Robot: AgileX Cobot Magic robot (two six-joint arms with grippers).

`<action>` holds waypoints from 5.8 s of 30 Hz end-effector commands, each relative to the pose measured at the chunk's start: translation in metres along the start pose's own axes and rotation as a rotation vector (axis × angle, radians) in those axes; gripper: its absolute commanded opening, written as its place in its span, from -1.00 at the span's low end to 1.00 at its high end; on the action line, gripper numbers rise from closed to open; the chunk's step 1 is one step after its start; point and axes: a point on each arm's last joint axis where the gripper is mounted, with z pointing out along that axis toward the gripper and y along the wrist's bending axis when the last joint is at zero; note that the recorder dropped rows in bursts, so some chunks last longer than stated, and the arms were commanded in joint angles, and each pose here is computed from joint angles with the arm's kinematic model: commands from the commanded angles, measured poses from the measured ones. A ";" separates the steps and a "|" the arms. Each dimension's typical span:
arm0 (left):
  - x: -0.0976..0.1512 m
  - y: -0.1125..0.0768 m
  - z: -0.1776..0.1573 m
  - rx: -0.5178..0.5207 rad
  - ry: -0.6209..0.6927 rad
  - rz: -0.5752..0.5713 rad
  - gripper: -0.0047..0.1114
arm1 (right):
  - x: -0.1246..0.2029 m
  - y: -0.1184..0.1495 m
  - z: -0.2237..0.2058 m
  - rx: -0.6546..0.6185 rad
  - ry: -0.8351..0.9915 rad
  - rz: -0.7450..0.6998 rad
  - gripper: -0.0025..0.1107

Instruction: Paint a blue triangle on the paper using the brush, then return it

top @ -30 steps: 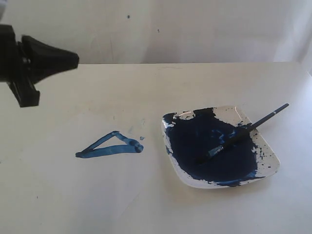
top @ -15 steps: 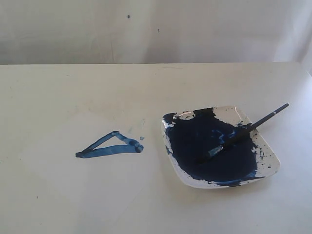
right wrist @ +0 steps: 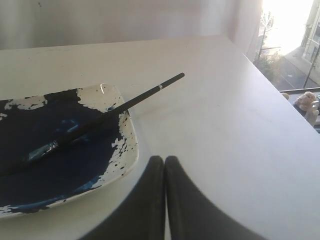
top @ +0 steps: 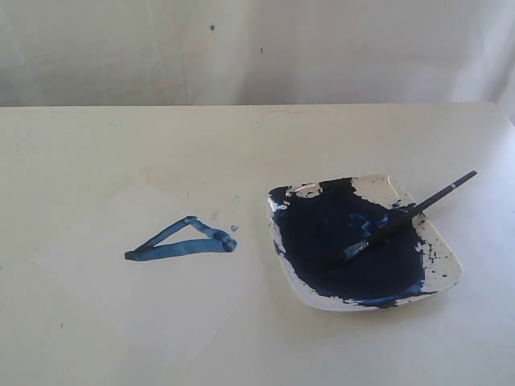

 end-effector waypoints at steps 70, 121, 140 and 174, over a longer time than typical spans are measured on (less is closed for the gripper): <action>0.231 -0.133 -0.110 -0.444 0.986 -0.779 -0.92 | 0.001 0.000 0.000 0.006 -0.008 0.007 -0.96; 0.229 -0.130 -0.108 -0.452 0.944 -0.757 -0.92 | 0.001 0.001 0.000 -0.024 -0.008 -0.006 -0.96; 0.229 -0.130 -0.108 -0.452 0.944 -0.757 -0.92 | 0.001 0.001 0.000 -0.024 -0.008 -0.006 -0.96; 0.229 -0.130 -0.108 -0.452 0.944 -0.757 -0.92 | 0.001 0.001 0.000 -0.024 -0.008 -0.006 -0.96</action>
